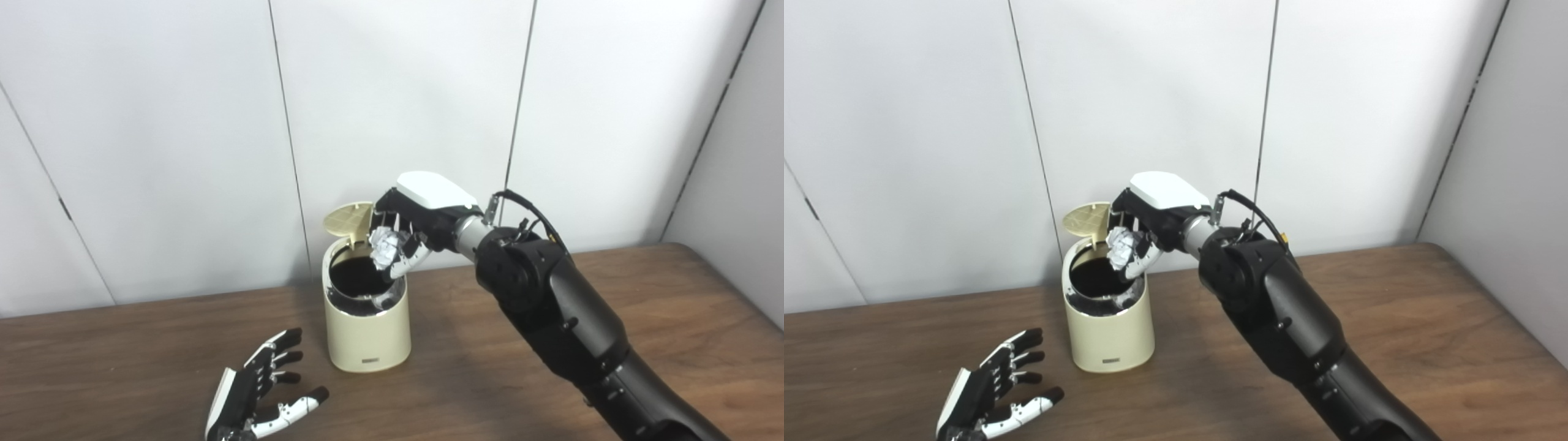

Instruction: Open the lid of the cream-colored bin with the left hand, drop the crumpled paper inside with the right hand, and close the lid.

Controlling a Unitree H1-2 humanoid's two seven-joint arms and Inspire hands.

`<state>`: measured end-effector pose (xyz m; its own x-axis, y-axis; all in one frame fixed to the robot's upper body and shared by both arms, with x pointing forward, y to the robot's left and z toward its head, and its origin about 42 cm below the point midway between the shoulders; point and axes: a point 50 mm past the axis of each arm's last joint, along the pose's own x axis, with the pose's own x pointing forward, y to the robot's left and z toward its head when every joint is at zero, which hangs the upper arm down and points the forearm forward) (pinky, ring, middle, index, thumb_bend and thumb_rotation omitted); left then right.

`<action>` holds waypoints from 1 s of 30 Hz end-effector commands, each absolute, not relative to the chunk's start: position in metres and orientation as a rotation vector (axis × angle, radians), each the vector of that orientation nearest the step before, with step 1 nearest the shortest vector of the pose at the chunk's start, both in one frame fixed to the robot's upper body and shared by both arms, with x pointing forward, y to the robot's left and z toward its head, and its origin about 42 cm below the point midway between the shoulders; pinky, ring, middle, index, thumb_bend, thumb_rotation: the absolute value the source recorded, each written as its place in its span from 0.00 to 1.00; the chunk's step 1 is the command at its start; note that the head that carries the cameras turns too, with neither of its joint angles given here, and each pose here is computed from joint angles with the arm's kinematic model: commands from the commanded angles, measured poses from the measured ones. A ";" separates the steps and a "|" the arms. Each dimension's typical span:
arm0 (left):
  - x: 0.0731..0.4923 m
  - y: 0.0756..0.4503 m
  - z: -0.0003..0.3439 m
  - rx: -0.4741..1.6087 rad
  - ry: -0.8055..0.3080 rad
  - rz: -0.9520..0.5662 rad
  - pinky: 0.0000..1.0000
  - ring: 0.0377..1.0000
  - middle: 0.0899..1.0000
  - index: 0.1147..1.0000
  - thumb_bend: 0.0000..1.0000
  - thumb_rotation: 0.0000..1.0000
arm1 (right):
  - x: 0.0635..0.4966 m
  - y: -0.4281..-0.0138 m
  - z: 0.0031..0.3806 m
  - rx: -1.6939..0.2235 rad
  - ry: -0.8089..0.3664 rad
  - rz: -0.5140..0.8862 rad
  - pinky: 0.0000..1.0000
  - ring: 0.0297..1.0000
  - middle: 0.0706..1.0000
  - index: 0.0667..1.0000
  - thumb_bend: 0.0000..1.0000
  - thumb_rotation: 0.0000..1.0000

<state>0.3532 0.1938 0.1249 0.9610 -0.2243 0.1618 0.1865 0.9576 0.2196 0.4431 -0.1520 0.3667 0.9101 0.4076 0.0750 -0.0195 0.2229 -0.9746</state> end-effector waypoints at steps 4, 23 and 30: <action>0.361 0.188 0.142 0.202 -0.286 -0.208 0.67 0.79 0.84 0.86 0.74 0.13 | 0.445 -0.139 0.389 -1.310 -0.443 0.270 0.36 0.39 0.47 0.45 0.50 0.00; 0.361 0.187 0.143 0.205 -0.296 -0.209 0.65 0.79 0.85 0.86 0.73 0.14 | 0.446 -0.126 0.364 -1.279 -0.434 0.268 0.34 0.40 0.47 0.44 0.50 0.00; 0.362 0.188 0.141 0.199 -0.294 -0.215 0.65 0.79 0.84 0.86 0.74 0.16 | 0.443 -0.126 0.348 -1.292 -0.434 0.280 0.33 0.41 0.49 0.45 0.50 0.00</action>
<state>0.3526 0.1899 0.1246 0.9547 -0.2317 0.1868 0.1892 0.9570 0.2199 0.4442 -0.1296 0.3309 0.9019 0.4194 0.1033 -0.0143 0.2679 -0.9633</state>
